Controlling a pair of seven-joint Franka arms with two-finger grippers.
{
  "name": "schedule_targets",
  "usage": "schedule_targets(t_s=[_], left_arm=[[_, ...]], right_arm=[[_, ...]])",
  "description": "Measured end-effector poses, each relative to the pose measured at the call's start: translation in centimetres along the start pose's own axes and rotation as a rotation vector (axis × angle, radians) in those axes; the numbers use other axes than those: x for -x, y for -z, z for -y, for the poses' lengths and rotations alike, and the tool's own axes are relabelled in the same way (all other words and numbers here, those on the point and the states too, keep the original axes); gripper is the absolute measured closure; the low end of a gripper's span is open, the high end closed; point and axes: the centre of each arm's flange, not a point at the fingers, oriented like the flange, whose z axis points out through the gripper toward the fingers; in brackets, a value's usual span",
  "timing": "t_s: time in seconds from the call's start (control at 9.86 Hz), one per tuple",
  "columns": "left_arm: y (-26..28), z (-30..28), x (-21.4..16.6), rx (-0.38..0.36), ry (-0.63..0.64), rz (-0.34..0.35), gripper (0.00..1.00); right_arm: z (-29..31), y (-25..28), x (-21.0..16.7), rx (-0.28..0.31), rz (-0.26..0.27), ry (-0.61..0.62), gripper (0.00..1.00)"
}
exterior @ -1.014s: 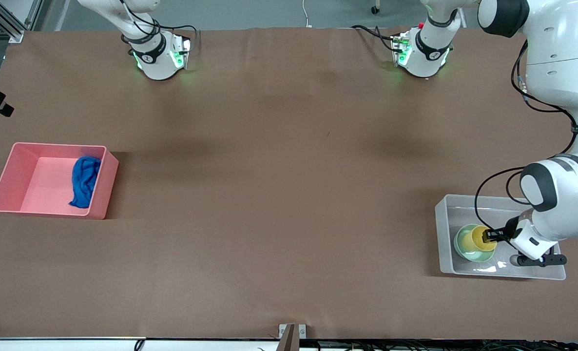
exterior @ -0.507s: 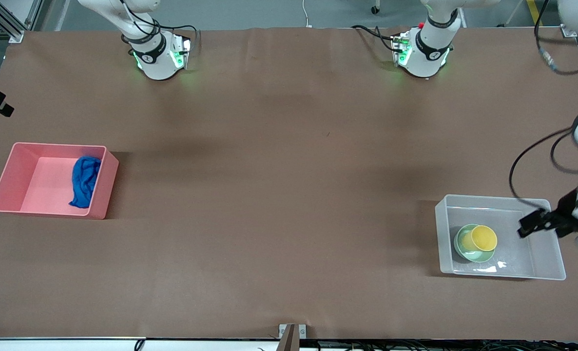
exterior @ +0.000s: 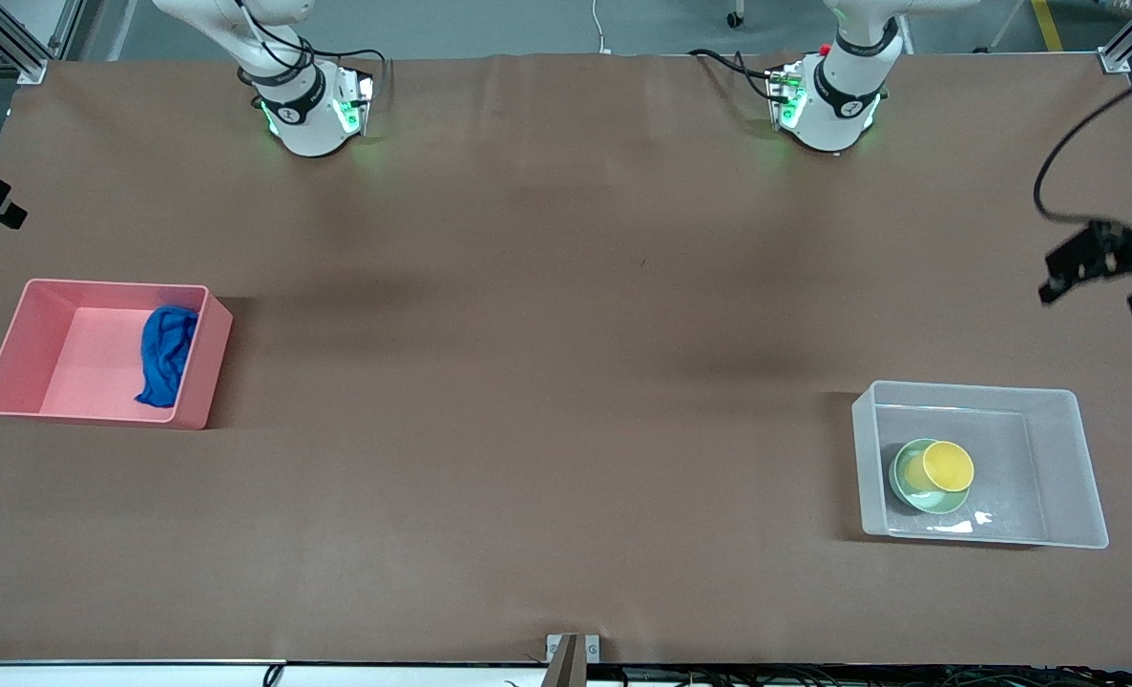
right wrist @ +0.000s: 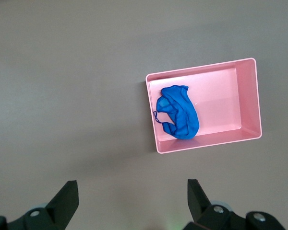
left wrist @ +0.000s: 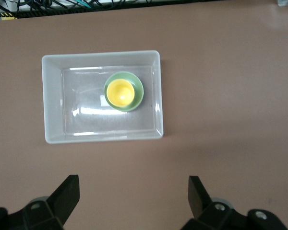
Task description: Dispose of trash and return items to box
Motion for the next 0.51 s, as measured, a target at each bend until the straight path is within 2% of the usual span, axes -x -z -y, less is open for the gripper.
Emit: schedule_targets(t_s=[0.3,0.51], left_arm=[[4.5,-0.5,0.9,0.003,0.035,0.017,0.0],[5.1,-1.4,1.2,0.008,0.086,0.064,0.0]], right_arm=[[-0.1,0.0,0.0,0.0,0.0,0.004,0.0],[-0.1,0.0,0.0,0.0,0.0,0.005,0.0]])
